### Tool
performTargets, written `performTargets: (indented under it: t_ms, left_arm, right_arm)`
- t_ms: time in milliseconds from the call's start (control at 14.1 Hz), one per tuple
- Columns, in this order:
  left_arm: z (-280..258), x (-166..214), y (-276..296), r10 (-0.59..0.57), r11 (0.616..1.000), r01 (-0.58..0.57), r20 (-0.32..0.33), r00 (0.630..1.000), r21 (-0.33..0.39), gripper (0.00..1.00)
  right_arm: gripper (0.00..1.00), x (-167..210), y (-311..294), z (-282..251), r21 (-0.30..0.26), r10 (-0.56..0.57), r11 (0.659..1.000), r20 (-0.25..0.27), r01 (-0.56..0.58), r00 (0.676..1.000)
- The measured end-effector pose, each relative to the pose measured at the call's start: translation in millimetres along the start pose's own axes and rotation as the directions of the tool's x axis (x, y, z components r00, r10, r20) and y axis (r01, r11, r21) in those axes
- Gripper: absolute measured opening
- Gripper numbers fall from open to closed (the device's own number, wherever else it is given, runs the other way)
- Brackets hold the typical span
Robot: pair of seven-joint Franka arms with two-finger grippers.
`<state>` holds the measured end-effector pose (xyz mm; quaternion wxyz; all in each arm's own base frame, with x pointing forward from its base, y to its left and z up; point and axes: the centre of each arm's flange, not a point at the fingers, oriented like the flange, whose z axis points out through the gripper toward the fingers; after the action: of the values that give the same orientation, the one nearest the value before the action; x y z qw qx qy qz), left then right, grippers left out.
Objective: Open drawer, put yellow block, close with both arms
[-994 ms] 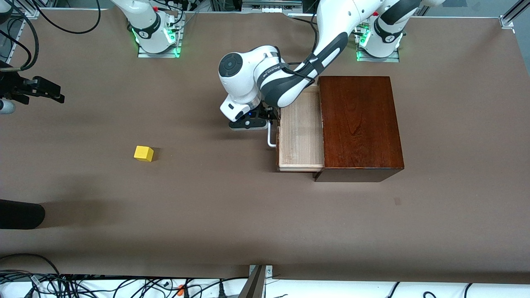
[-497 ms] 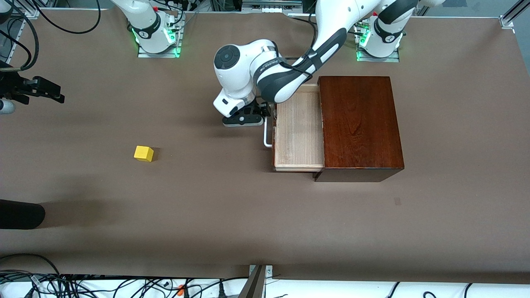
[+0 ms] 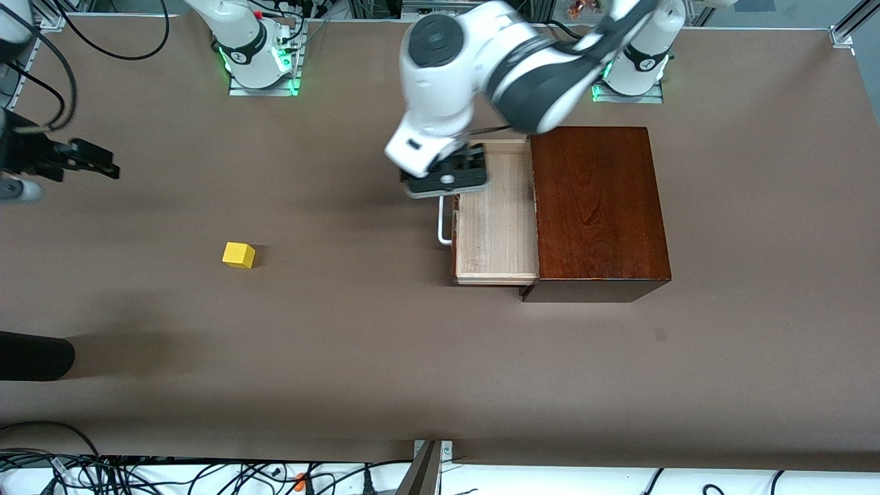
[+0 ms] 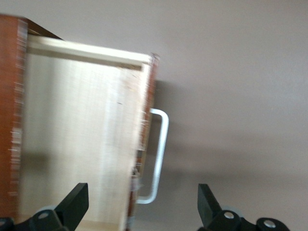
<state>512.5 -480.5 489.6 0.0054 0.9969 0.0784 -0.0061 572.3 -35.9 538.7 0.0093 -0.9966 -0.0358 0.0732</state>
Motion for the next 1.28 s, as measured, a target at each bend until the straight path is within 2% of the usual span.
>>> performTargets:
  t_ms: [142, 426, 710, 994, 1136, 1278]
  left_arm:
    - [-27, 15, -42, -0.022, 1.000, 0.022, -0.006, 1.000, 0.003, 1.00]
    - [-55, 39, -107, -0.075, 0.997, 0.075, -0.027, 0.997, 0.020, 1.00]
    - [-69, 72, -164, -0.064, 0.998, 0.064, 0.017, 0.998, 0.006, 1.00]
    - [-100, 100, -254, 0.031, 0.999, -0.031, 0.070, 0.997, -0.008, 1.00]
    - [-116, 106, -293, 0.070, 0.998, -0.070, 0.073, 0.995, -0.002, 1.00]
    - [-126, 107, -324, 0.105, 0.994, -0.106, 0.074, 0.992, 0.008, 1.00]
  right_arm:
    - [1.00, 27, -15, 39, 0.000, -0.030, 1.000, 0.035, 0.030, 0.999]
    - [1.00, 70, -31, 106, -0.010, -0.025, 1.000, 0.018, 0.025, 1.000]
    - [1.00, 89, -57, 178, -0.018, 0.030, 0.999, -0.058, -0.032, 0.998]
    - [1.00, 74, -65, 259, -0.019, 0.035, 0.999, -0.174, -0.039, 0.984]
    - [1.00, 59, -63, 296, -0.019, 0.037, 0.999, -0.204, -0.042, 0.978]
    - [1.00, 48, -62, 323, -0.020, 0.037, 0.999, -0.209, -0.043, 0.977]
